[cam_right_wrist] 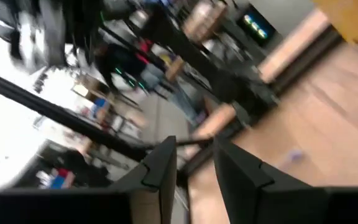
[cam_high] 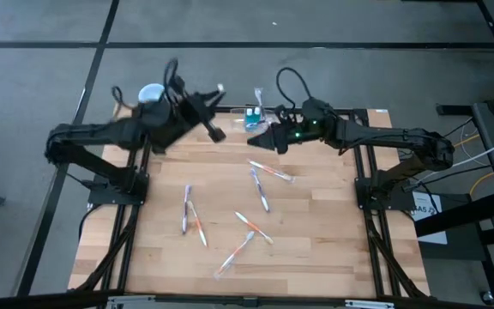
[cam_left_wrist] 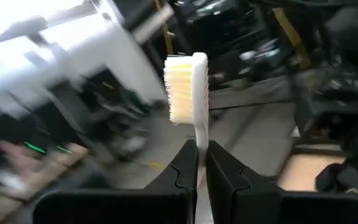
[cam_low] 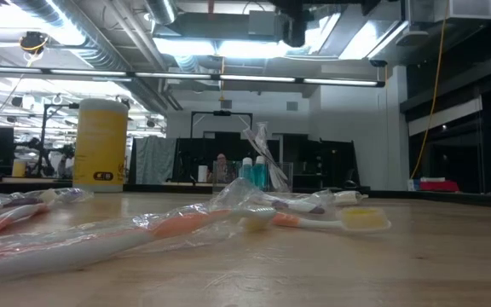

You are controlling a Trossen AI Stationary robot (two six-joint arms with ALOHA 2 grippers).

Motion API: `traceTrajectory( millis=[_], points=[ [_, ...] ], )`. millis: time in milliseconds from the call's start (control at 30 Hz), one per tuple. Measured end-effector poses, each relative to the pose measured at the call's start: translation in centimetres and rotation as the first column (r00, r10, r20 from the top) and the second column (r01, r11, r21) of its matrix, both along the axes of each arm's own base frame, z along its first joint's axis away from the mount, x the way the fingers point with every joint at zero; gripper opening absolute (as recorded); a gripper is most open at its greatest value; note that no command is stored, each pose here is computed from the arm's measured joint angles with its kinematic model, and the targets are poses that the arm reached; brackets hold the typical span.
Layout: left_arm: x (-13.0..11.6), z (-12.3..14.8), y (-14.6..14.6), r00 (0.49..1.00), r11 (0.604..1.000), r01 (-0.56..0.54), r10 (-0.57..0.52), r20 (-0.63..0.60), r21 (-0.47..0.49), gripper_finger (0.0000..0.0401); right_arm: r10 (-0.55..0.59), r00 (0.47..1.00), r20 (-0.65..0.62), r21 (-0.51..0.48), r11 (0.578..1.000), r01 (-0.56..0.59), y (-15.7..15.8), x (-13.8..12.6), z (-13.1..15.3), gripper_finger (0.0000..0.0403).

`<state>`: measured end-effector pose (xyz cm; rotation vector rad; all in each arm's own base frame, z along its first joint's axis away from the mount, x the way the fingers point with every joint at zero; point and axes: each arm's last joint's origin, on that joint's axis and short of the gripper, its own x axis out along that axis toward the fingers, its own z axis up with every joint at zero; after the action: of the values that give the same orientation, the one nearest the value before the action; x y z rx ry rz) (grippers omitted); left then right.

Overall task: Pick & Place toothbrushing station
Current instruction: Put the orange toothbrush into the left section of the transparent organizer

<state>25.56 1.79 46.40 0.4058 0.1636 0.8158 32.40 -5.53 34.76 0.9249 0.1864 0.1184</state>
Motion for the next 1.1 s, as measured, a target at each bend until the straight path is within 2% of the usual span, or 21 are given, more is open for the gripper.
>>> traceTrajectory(
  millis=[100,267,367,567,800,933,1100],
  points=[
    [-1.4,-0.2,3.1,0.997,0.989,0.053,-0.045,0.057,-0.138,0.0007,0.019,0.997,-0.078,-0.033,0.999,-0.021,1.1,-0.8,-0.1,0.0109],
    [-1.9,-2.4,7.3,0.986,0.97,0.095,-0.06,0.155,-0.224,0.0007,-0.042,0.976,-0.214,-0.143,0.99,0.011,3.0,-3.6,0.4,0.0109],
    [-2.0,-4.7,9.7,0.969,0.958,0.12,-0.056,0.24,-0.261,0.0007,-0.113,0.958,-0.265,-0.202,0.978,0.059,3.8,-5.8,1.0,0.0109],
    [-2.7,-11.0,13.3,0.937,0.916,0.133,0.008,0.35,-0.379,0.0007,-0.201,0.948,-0.246,-0.257,0.957,0.136,5.0,-9.5,2.9,0.0109],
    [-2.1,-17.4,14.8,0.928,0.872,0.134,0.056,0.367,-0.472,0.0007,-0.255,0.938,-0.236,-0.274,0.943,0.188,6.2,-11.8,3.7,0.0109],
    [-0.3,-19.7,15.7,0.939,0.859,0.126,0.058,0.338,-0.496,0.0007,-0.278,0.93,-0.239,-0.282,0.937,0.207,6.4,-12.1,3.8,0.0109],
    [1.5,-21.9,17.2,0.943,0.852,0.062,0.12,0.309,-0.52,0.0007,-0.296,0.928,-0.224,-0.281,0.932,0.23,6.8,-12.8,4.1,0.0109]
  ],
)
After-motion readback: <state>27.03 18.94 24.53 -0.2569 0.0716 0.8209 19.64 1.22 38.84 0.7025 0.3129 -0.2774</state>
